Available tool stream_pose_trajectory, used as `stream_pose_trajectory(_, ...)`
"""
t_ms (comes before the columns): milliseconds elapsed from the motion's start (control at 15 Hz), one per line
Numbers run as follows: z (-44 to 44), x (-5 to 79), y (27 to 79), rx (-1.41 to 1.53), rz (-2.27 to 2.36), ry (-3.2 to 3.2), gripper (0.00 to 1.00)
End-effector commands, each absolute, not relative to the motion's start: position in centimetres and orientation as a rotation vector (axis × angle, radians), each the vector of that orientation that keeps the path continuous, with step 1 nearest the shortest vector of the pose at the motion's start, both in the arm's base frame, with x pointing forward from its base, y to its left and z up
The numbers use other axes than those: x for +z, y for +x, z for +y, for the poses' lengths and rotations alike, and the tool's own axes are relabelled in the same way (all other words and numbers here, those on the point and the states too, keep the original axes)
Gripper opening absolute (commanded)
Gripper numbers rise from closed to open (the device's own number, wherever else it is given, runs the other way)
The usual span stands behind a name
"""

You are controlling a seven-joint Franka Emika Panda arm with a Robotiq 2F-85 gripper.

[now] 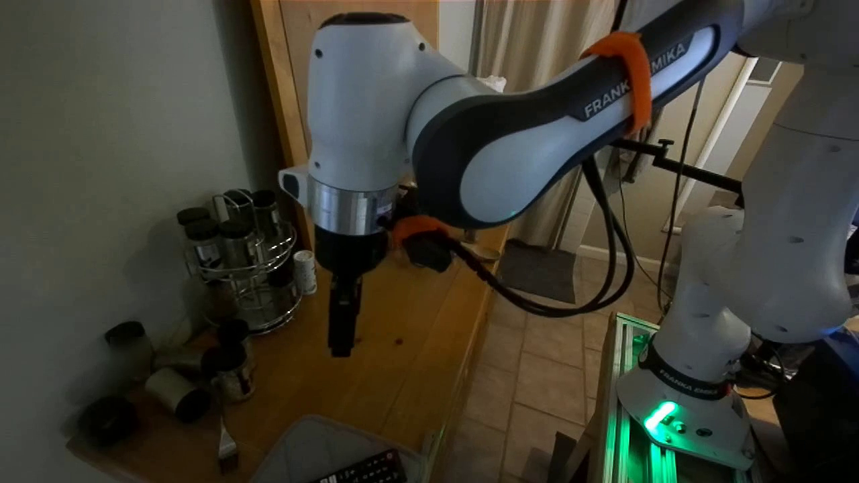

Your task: Pick up one container on the left and put it at the bottom of the seasoning rack

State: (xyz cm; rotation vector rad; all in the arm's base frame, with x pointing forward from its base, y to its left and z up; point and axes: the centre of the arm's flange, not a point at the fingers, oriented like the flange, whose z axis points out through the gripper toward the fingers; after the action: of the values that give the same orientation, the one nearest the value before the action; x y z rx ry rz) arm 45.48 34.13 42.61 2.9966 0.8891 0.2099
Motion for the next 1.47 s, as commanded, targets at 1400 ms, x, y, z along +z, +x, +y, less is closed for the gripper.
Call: stream_pose_trajectory(1400, 41.9, 36.5, 50.6, 0.012, 0.026, 3.096, 1.0)
